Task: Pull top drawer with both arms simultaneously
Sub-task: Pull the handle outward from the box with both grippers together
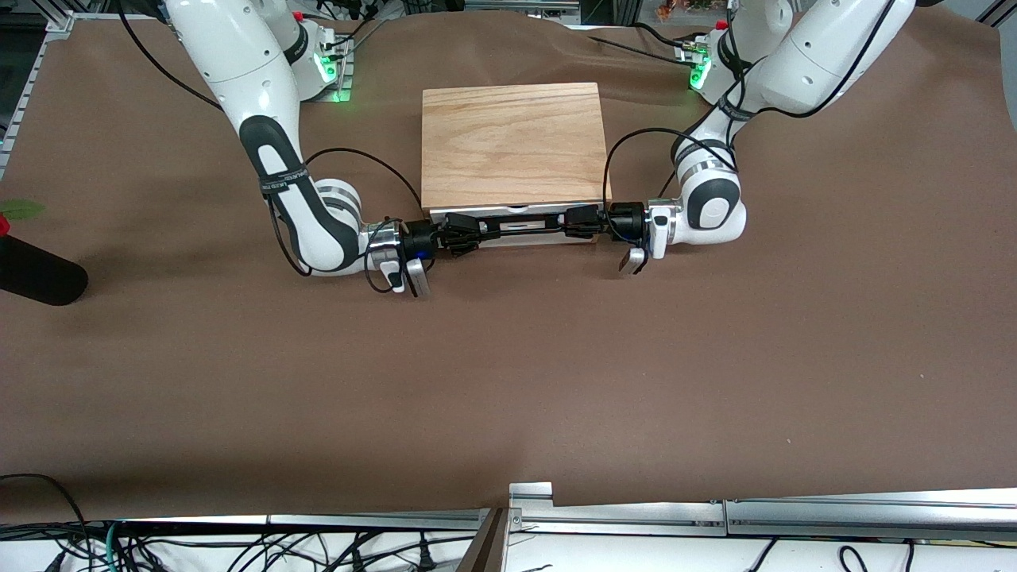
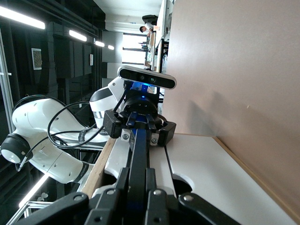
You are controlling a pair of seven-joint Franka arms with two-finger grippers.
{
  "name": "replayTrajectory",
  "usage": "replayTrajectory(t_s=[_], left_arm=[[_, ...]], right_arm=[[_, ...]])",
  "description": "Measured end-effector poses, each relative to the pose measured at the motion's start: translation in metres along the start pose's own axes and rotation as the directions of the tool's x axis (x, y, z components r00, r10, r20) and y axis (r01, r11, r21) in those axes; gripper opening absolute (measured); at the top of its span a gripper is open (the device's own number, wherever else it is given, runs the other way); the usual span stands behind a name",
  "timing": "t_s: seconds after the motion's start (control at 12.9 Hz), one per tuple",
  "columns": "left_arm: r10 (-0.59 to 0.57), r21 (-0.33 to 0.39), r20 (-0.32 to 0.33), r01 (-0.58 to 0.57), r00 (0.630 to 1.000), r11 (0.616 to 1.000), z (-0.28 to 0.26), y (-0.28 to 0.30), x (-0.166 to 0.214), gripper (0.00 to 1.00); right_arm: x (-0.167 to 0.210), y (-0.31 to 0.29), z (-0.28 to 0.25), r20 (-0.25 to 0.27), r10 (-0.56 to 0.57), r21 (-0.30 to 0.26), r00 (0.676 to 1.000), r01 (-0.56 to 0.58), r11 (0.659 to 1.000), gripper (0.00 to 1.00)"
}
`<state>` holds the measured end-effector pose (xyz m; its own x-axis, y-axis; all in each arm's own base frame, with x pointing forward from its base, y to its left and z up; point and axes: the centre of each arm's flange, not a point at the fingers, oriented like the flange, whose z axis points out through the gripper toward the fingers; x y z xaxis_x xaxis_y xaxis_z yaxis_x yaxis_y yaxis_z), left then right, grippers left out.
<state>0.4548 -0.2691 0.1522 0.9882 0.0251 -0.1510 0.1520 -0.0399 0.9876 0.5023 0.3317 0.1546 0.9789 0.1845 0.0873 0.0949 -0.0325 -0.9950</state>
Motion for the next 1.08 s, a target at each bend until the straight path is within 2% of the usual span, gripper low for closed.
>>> replayTrajectory(t_s=[1.08], left_arm=[[-0.076, 0.017, 0.028, 0.076, 0.997, 0.997, -0.002, 0.009, 0.05, 0.16]], right_arm=[[0.041, 0.006, -0.005, -0.019, -0.007, -0.002, 1.0, 0.007, 1.0, 0.17]])
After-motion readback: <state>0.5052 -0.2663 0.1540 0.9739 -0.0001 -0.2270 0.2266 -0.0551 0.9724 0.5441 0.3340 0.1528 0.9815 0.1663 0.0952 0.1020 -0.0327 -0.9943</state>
